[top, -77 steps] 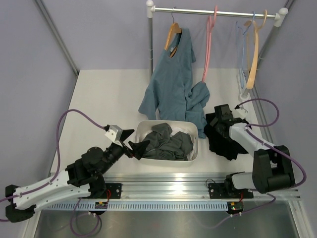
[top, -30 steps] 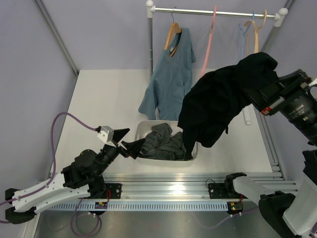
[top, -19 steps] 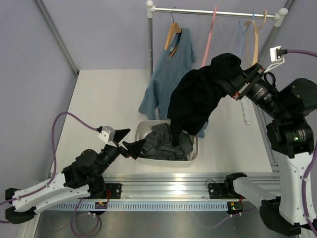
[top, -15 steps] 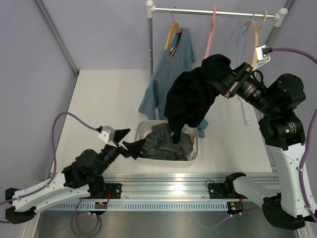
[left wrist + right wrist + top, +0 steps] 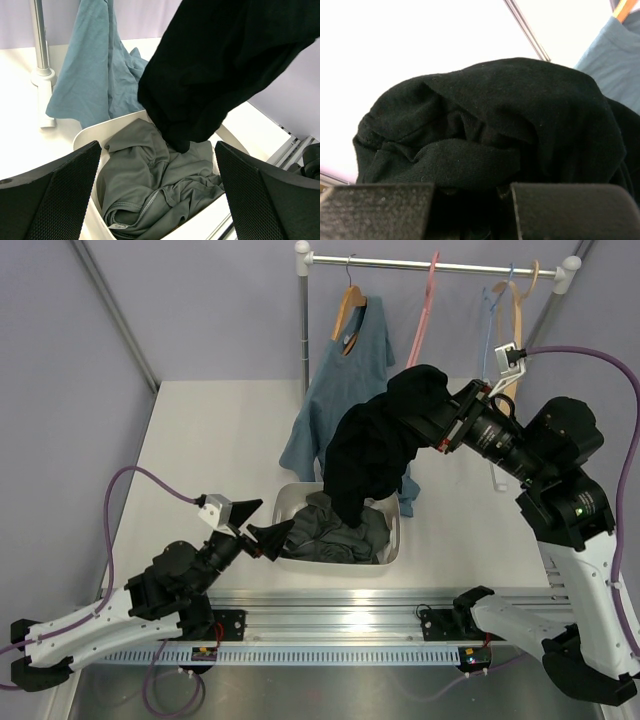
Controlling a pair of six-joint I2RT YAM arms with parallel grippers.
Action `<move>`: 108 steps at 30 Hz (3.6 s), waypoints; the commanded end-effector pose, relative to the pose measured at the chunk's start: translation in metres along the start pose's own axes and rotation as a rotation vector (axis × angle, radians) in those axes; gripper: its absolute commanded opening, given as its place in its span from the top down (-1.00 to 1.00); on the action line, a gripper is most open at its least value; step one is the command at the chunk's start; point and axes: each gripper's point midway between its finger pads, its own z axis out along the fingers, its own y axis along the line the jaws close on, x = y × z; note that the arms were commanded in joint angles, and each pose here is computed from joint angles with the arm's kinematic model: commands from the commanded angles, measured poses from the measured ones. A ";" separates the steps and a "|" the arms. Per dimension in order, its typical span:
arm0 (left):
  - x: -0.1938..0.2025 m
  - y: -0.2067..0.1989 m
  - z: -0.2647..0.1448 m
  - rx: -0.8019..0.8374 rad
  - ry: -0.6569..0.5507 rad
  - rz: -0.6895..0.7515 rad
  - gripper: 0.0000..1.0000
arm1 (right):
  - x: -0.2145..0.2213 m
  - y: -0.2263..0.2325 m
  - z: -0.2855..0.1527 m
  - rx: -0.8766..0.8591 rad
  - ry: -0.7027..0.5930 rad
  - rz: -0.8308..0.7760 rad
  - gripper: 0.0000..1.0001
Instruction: Remove the t-shirt from the hanger
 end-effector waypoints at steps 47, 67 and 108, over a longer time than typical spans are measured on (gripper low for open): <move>-0.019 0.011 -0.004 -0.060 -0.079 -0.036 -0.98 | 0.185 -0.142 0.058 0.248 0.302 -0.128 1.00; -0.023 0.018 -0.007 -0.092 -0.100 -0.056 -0.98 | 0.389 -0.246 0.021 0.759 0.654 -0.215 0.97; -0.024 0.026 -0.009 -0.129 -0.118 -0.064 -0.98 | 0.195 -0.205 0.053 0.852 0.134 -0.246 0.22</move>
